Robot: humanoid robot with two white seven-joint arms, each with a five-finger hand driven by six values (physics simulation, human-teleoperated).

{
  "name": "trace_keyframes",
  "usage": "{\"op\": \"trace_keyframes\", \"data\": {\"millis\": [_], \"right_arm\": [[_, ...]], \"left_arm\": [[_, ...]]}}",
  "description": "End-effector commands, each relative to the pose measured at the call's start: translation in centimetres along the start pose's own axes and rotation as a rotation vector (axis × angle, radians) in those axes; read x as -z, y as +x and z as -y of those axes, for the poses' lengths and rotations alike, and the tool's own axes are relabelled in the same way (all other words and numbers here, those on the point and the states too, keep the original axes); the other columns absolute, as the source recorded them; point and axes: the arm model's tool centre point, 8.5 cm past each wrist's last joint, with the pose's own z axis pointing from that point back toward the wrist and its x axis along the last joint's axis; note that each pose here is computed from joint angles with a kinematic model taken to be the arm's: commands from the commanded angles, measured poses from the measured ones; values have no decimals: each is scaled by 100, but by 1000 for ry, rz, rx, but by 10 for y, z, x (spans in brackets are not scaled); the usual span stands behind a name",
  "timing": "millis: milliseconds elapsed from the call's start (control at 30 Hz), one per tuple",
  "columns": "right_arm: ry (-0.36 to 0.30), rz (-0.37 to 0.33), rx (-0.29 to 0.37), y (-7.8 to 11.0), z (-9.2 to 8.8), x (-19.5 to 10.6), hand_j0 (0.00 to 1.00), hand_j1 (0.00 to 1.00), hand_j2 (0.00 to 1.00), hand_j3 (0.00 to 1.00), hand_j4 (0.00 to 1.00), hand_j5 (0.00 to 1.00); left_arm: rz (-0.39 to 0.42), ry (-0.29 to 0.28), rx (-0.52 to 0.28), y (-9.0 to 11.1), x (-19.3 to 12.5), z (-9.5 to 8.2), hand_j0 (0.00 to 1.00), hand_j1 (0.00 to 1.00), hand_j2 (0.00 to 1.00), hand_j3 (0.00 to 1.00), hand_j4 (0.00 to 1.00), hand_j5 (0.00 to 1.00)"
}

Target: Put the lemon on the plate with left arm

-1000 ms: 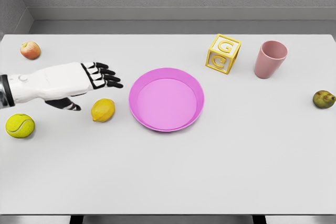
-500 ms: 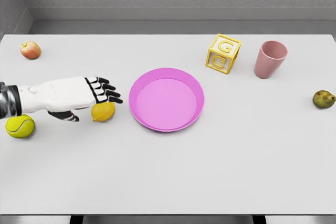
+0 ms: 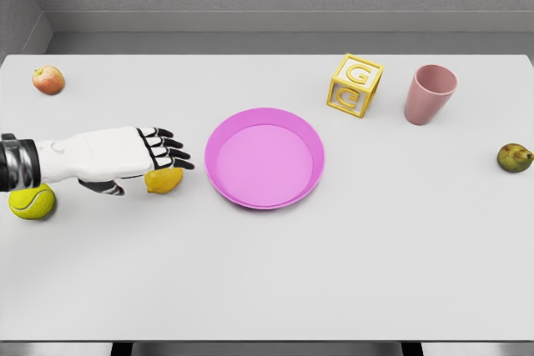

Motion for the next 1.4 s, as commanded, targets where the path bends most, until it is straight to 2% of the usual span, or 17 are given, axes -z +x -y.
{"op": "trace_keyframes", "data": {"millis": [0, 167, 433, 667, 867, 967, 1100, 1233, 1367], "right_arm": [[0, 0, 1, 0, 0, 0, 100, 100, 100, 100, 100, 100], [0, 0, -1, 0, 0, 0, 100, 100, 100, 100, 100, 100], [0, 0, 1, 0, 0, 0, 100, 100, 100, 100, 100, 100], [0, 0, 1, 0, 0, 0, 100, 100, 100, 100, 100, 100], [0, 0, 1, 0, 0, 0, 100, 100, 100, 100, 100, 100], [0, 0, 1, 0, 0, 0, 100, 100, 100, 100, 100, 100], [0, 0, 1, 0, 0, 0, 100, 100, 100, 100, 100, 100], [0, 1, -1, 0, 0, 0, 100, 100, 100, 100, 100, 100], [0, 0, 1, 0, 0, 0, 100, 100, 100, 100, 100, 100]], "left_arm": [[-10, -8, 8, -1, 0, 1, 100, 100, 100, 100, 100, 100], [-26, -22, 42, -1, 8, 3, 100, 100, 100, 100, 100, 100], [-31, -7, 58, -3, 8, -6, 100, 100, 100, 100, 100, 100], [-11, -40, 71, 2, 16, 1, 100, 100, 100, 100, 100, 100], [-9, -42, 83, 2, 17, -3, 100, 100, 100, 100, 100, 100], [-12, -74, 106, 3, 22, 3, 100, 100, 100, 100, 100, 100], [-12, -77, 104, 3, 22, 4, 100, 100, 100, 100, 100, 100], [-3, -100, 87, 4, 26, 13, 100, 100, 100, 100, 100, 100], [-5, -100, 89, 4, 25, 13, 100, 100, 100, 100, 100, 100]]}}
